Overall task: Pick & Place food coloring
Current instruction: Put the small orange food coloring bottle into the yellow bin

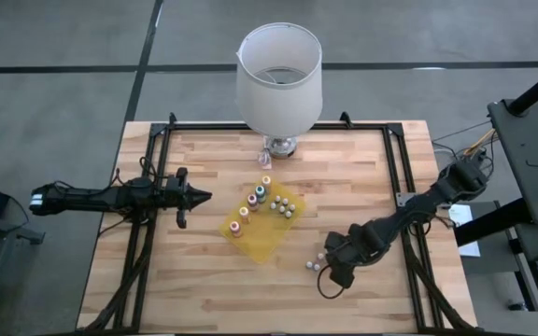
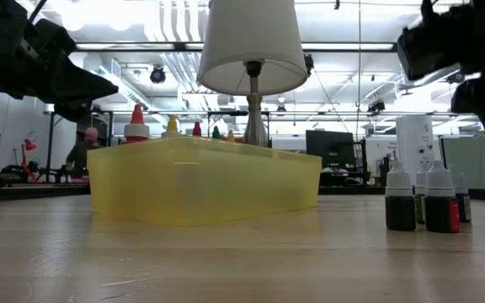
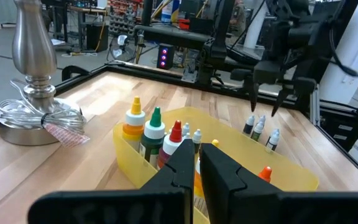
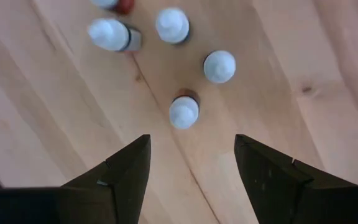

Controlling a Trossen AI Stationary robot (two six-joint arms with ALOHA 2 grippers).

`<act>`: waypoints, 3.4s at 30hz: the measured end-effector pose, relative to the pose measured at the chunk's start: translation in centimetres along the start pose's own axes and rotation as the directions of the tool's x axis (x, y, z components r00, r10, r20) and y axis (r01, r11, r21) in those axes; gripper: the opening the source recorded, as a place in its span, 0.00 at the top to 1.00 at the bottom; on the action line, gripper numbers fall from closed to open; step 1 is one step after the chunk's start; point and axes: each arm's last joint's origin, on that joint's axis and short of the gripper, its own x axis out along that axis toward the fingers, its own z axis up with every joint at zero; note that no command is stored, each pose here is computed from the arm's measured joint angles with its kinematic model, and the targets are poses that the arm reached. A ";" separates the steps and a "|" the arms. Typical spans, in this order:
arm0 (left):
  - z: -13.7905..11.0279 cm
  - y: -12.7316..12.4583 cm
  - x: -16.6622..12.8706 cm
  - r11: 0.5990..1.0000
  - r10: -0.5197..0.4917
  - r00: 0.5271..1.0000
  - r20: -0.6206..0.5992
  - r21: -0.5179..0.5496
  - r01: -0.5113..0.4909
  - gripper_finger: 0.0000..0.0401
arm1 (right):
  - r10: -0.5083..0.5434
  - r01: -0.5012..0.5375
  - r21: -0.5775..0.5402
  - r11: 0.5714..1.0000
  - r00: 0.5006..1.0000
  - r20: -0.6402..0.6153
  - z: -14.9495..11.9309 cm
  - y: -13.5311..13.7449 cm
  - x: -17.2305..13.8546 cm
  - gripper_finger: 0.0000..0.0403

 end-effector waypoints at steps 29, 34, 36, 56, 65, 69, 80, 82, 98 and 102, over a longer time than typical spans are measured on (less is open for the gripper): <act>-0.1 0.0 0.0 1.000 0.001 1.000 -0.008 0.001 -0.001 1.00 | -0.069 0.064 0.097 0.993 0.996 0.049 0.6 0.5 1.7 0.45; -0.1 0.0 0.0 1.000 0.003 1.000 -0.015 0.001 -0.003 1.00 | -0.067 0.061 0.108 0.992 0.996 0.053 0.8 0.5 1.8 0.46; -0.1 0.0 0.0 1.000 0.003 1.000 -0.015 0.002 -0.003 1.00 | -0.066 0.060 0.108 0.992 0.996 0.053 0.8 0.5 1.8 0.46; -0.2 0.0 0.0 1.000 0.003 1.000 -0.016 0.002 -0.003 1.00 | -0.076 0.067 0.158 0.985 0.996 0.046 0.6 0.2 2.0 0.46; -0.2 0.0 0.0 1.000 0.003 1.000 -0.016 0.002 -0.003 1.00 | -0.070 0.064 0.160 0.985 0.997 0.035 0.6 0.1 2.2 0.46; -0.2 0.0 0.0 1.000 0.003 1.000 -0.017 0.002 -0.003 1.00 | -0.073 0.067 0.165 0.984 0.997 0.026 0.6 -0.2 2.4 0.47; -0.2 0.0 0.0 1.000 0.003 1.000 -0.017 0.002 -0.003 1.00 | -0.055 0.051 0.170 0.984 0.998 0.019 0.7 -0.2 2.6 0.64; -0.2 0.0 0.0 1.000 0.003 1.000 -0.017 0.002 -0.003 1.00 | -0.055 0.051 0.170 0.984 0.998 0.019 0.7 -0.2 2.6 0.68; -0.2 0.0 0.0 1.000 0.004 1.000 -0.022 0.002 -0.004 1.00 | -0.075 0.075 0.074 0.994 0.997 0.008 1.5 1.2 -0.9 0.86; -0.2 0.0 0.0 1.000 0.004 1.000 -0.023 0.002 -0.004 1.00 | -0.041 0.041 -0.008 0.999 0.999 0.004 2.3 2.0 -2.6 0.85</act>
